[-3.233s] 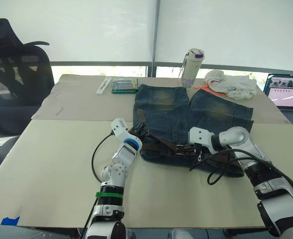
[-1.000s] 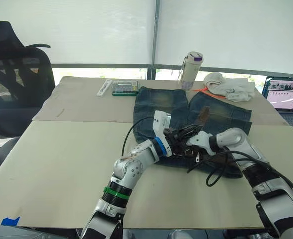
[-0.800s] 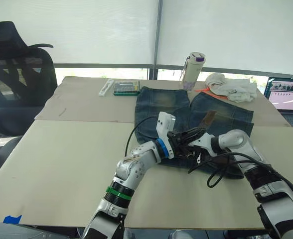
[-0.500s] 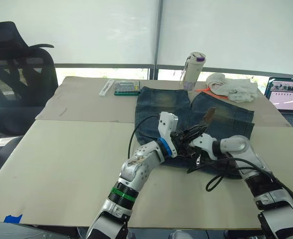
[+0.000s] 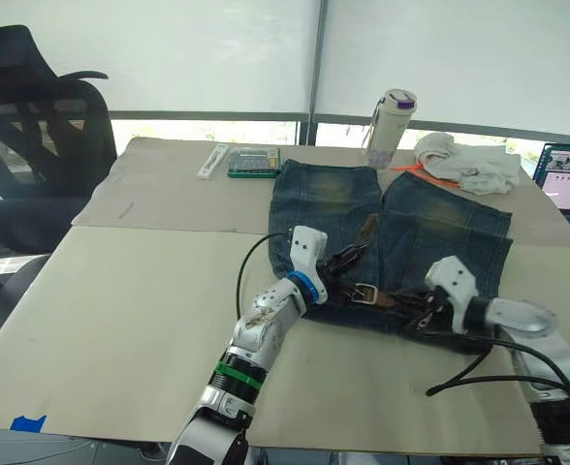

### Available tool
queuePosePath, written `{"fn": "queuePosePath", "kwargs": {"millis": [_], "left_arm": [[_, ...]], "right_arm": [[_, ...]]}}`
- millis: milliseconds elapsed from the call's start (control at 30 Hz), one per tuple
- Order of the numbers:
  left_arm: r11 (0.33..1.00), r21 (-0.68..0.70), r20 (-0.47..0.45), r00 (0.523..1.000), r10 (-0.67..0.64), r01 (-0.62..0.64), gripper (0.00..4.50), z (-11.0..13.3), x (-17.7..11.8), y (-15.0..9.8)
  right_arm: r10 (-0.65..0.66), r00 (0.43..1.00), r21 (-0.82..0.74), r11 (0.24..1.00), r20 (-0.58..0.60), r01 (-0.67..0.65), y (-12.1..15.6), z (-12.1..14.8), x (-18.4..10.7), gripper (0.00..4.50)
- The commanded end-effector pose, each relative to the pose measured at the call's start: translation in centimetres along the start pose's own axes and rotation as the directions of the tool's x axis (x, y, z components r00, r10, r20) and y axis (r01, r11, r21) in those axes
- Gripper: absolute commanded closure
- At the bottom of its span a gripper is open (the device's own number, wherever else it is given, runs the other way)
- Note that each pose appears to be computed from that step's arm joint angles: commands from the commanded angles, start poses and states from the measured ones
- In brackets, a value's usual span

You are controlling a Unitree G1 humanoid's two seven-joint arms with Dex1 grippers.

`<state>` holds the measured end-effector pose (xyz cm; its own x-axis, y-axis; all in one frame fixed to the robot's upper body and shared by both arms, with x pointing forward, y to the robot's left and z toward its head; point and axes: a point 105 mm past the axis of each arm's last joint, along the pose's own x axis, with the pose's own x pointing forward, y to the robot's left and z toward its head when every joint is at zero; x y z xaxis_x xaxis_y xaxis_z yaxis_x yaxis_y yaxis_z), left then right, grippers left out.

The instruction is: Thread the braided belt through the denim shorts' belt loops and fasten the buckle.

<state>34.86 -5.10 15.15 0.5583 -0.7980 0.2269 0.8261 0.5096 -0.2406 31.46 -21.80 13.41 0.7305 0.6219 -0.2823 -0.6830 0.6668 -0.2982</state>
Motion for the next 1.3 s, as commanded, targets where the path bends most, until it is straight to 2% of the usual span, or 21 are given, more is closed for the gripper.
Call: {"fn": "queuePosePath", "kwargs": {"millis": [33, 200, 300, 333, 467, 533, 633, 700, 867, 967, 1167, 1267, 1300], "left_arm": [[0.993, 0.086, 0.037, 0.996, -0.082, 0.079, 4.50, 1.1, 1.5, -2.2], [0.972, 0.213, -0.009, 0.995, -0.101, 0.101, 4.50, -0.1, 1.4, -2.5], [0.950, 0.298, -0.021, 0.996, -0.086, 0.089, 4.50, -0.4, 1.5, -2.4], [0.930, 0.358, -0.019, 0.997, -0.079, 0.081, 4.50, -0.4, 1.6, -2.4], [0.864, 0.499, -0.012, 0.998, -0.067, 0.064, 4.50, -0.4, 1.7, -2.3], [0.840, 0.538, -0.013, 0.997, -0.071, 0.067, 4.50, -0.6, 1.7, -2.3], [0.813, 0.577, -0.011, 0.996, -0.090, 0.080, 4.50, -0.8, 1.7, -2.7], [0.815, 0.574, -0.007, 0.996, -0.089, 0.076, 4.50, -0.8, 1.7, -2.6], [0.824, 0.561, -0.004, 0.996, -0.084, 0.072, 4.50, -0.9, 1.6, -2.4], [0.842, 0.534, 0.010, 0.995, -0.095, 0.075, 3.45, -0.8, 1.4, -2.4], [0.855, 0.518, 0.074, 0.995, -0.072, 0.024, 1.38, 0.3, 0.9, -1.8], [0.867, 0.498, 0.100, 0.991, -0.092, 0.030, 0.44, 1.8, -0.3, -0.8], [0.844, 0.533, 0.079, 0.990, -0.120, 0.059, 0.05, 2.1, -0.8, -0.5]], "right_arm": [[-0.107, 0.990, 0.049, 0.994, 0.088, 0.103, -1.4, 2.5, -1.6, 4.20], [-0.209, 0.957, 0.305, 0.942, 0.200, 0.142, -1.1, 4.4, -1.9, 2.52], [-0.264, 0.932, 0.503, 0.857, 0.247, 0.109, -0.1, 5.6, -0.9, 1.47], [-0.301, 0.918, 0.587, 0.803, 0.258, 0.099, 0.0, 5.9, -0.4, 1.22], [-0.359, 0.885, 0.756, 0.655, 0.296, 0.012, 0.5, 7.7, 0.6, 1.22], [-0.361, 0.883, 0.786, 0.618, 0.299, -0.013, 0.7, 8.3, 0.7, 1.22], [-0.371, 0.900, 0.810, 0.586, 0.227, 0.038, 0.8, 7.6, 1.2, 1.22], [-0.385, 0.901, 0.819, 0.571, 0.202, 0.061, 0.5, 7.4, 1.3, 1.75], [-0.388, 0.901, 0.831, 0.553, 0.193, 0.060, 0.5, 7.4, 1.3, 3.46], [-0.392, 0.902, 0.837, 0.544, 0.181, 0.068, 0.4, 7.2, 1.2, 4.45], [-0.428, 0.897, 0.835, 0.530, 0.114, 0.147, -0.7, 5.7, 0.2, 4.50], [-0.484, 0.875, 0.779, 0.554, 0.016, 0.293, -2.7, 3.6, -1.6, 4.50], [-0.501, 0.865, 0.757, 0.560, -0.015, 0.337, -3.3, 2.9, -2.3, 4.50]]}}
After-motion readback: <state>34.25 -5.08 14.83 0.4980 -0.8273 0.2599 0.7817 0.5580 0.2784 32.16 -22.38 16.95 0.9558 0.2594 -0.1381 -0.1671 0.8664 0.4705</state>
